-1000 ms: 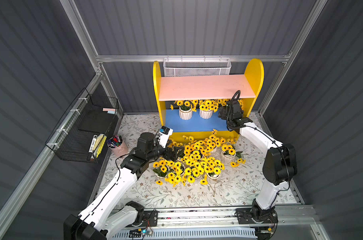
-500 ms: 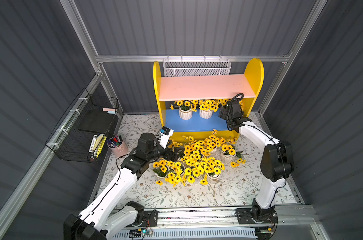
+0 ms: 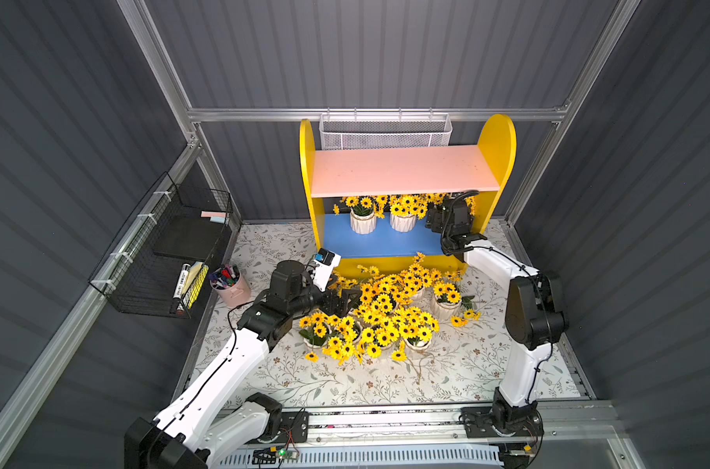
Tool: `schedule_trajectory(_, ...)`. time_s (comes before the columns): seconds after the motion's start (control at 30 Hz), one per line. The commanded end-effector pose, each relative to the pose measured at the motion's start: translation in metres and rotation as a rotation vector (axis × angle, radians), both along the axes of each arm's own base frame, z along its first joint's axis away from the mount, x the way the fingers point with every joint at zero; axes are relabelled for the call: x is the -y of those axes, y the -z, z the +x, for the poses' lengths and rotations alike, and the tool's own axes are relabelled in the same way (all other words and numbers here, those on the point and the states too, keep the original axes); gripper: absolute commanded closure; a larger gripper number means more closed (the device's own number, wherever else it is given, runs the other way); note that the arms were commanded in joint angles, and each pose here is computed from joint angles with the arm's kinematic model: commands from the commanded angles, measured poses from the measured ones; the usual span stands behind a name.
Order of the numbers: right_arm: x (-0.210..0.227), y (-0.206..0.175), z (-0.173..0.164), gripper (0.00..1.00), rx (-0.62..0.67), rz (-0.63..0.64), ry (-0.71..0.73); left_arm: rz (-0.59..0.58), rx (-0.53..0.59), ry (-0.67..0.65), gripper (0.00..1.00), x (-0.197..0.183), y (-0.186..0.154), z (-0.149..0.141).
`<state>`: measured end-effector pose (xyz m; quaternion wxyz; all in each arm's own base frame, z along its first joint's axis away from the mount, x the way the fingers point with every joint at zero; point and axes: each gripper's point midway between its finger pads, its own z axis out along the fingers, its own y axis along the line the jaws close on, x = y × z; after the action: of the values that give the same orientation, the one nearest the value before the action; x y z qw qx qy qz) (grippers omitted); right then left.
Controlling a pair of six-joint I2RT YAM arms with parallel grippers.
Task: Take the sunflower pots off the shelves
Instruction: Pick up the sunflower pot from the shelf.
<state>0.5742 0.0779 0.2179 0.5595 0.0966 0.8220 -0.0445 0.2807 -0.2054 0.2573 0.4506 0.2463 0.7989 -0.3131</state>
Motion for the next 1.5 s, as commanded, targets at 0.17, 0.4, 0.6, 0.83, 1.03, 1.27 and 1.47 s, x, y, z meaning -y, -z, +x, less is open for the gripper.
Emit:
schedule_trajectory(0.17,0.009,-0.002,0.022,0.01,0.036,-0.029,0.036,-0.005,0.018,0.031,0.01,0.005,0.0,-0.004)
schedule_trajectory(0.4,0.009,0.01,0.032,0.01,0.034,-0.052,0.034,-0.003,0.018,0.034,0.01,0.005,0.0,-0.005)
schedule_trajectory(0.6,0.012,0.025,0.034,0.18,0.024,-0.074,0.024,0.004,0.026,0.031,0.0,0.004,0.0,-0.005)
schedule_trajectory(0.83,0.016,0.024,0.027,0.42,0.048,-0.067,0.022,0.006,0.024,0.031,0.01,0.004,0.001,-0.005)
schedule_trajectory(1.03,0.002,0.009,0.015,0.98,0.083,-0.034,-0.067,0.003,0.028,0.034,0.01,0.004,0.0,-0.006)
schedule_trajectory(1.27,-0.021,-0.016,-0.016,1.0,0.137,-0.023,-0.162,-0.07,0.013,0.111,0.0,0.022,-0.008,-0.01)
schedule_trajectory(1.47,-0.037,-0.042,-0.04,1.0,0.189,-0.038,-0.22,-0.087,-0.06,0.196,0.0,0.042,0.002,-0.017)
